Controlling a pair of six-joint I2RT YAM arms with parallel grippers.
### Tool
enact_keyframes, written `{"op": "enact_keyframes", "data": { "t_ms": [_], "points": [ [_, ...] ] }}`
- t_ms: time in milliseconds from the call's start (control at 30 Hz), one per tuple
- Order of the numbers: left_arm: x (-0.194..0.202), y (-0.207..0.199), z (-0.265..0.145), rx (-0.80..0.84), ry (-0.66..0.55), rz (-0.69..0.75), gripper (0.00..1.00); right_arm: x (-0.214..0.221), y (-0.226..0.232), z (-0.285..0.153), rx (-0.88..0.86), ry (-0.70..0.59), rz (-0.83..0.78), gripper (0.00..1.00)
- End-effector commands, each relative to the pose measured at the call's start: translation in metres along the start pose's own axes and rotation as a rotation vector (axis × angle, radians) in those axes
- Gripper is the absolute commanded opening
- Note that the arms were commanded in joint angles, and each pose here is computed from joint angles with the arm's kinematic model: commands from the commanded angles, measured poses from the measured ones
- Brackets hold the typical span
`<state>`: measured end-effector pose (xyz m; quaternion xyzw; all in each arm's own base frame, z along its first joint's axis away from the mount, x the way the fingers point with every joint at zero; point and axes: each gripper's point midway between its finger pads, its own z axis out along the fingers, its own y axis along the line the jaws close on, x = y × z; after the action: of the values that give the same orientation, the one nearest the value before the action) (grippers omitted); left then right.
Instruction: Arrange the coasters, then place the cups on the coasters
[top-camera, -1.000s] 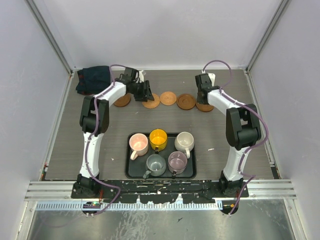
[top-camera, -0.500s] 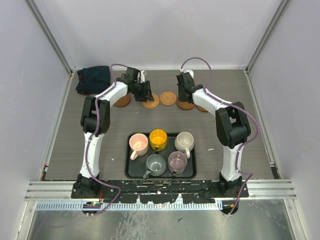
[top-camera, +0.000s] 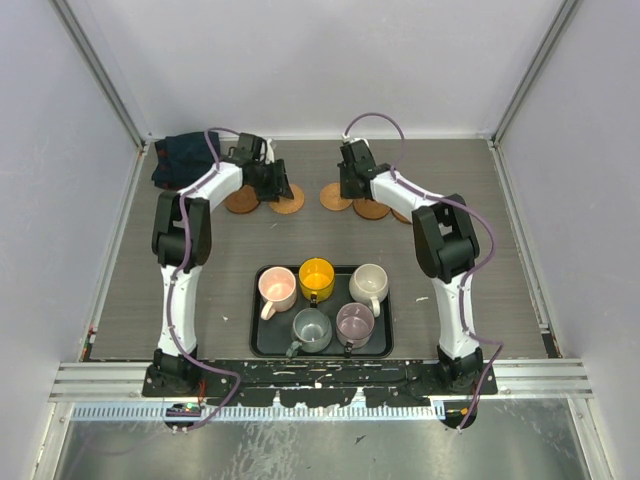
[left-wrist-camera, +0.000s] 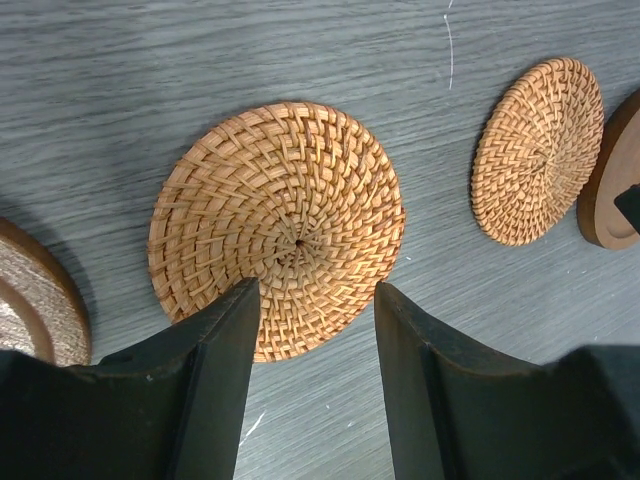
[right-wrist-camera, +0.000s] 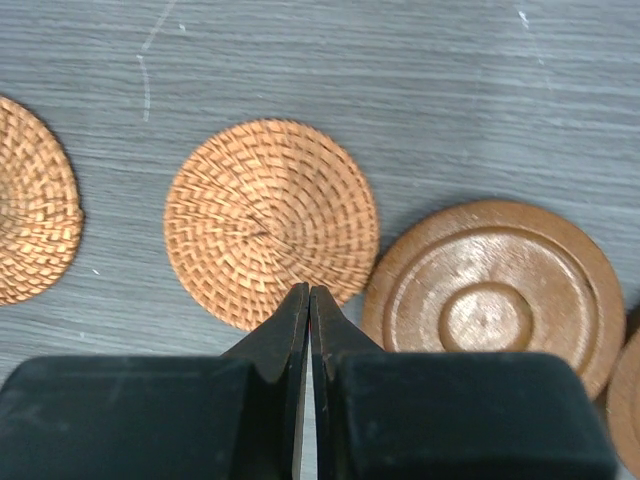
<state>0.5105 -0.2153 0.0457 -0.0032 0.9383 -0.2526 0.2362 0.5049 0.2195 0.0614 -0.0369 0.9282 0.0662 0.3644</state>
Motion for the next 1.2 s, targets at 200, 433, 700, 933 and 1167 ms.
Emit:
{"op": "enact_keyframes", "data": {
  "t_ms": [200,433,700,933,1167],
  "points": [
    [0.01,0.01,-0.007,-0.032,0.02,-0.02,0.52,-0.036,0.044,0.013,-0.13,-0.08,-0.008,0.09],
    [0.016,0.008,-0.01,-0.016,0.026,-0.022,0.53,-0.018,0.042,0.025,-0.119,-0.033,0.0,0.08],
    [0.014,0.006,-0.009,-0.008,0.022,-0.031,0.54,0.004,0.046,0.035,-0.135,0.021,-0.008,0.08],
    [0.01,0.004,-0.01,-0.003,0.012,-0.029,0.57,0.013,0.064,0.037,-0.166,0.038,-0.034,0.08],
    [0.008,0.003,-0.012,-0.003,0.001,-0.028,0.59,0.014,0.072,0.037,-0.169,0.033,-0.047,0.07]
  ]
}}
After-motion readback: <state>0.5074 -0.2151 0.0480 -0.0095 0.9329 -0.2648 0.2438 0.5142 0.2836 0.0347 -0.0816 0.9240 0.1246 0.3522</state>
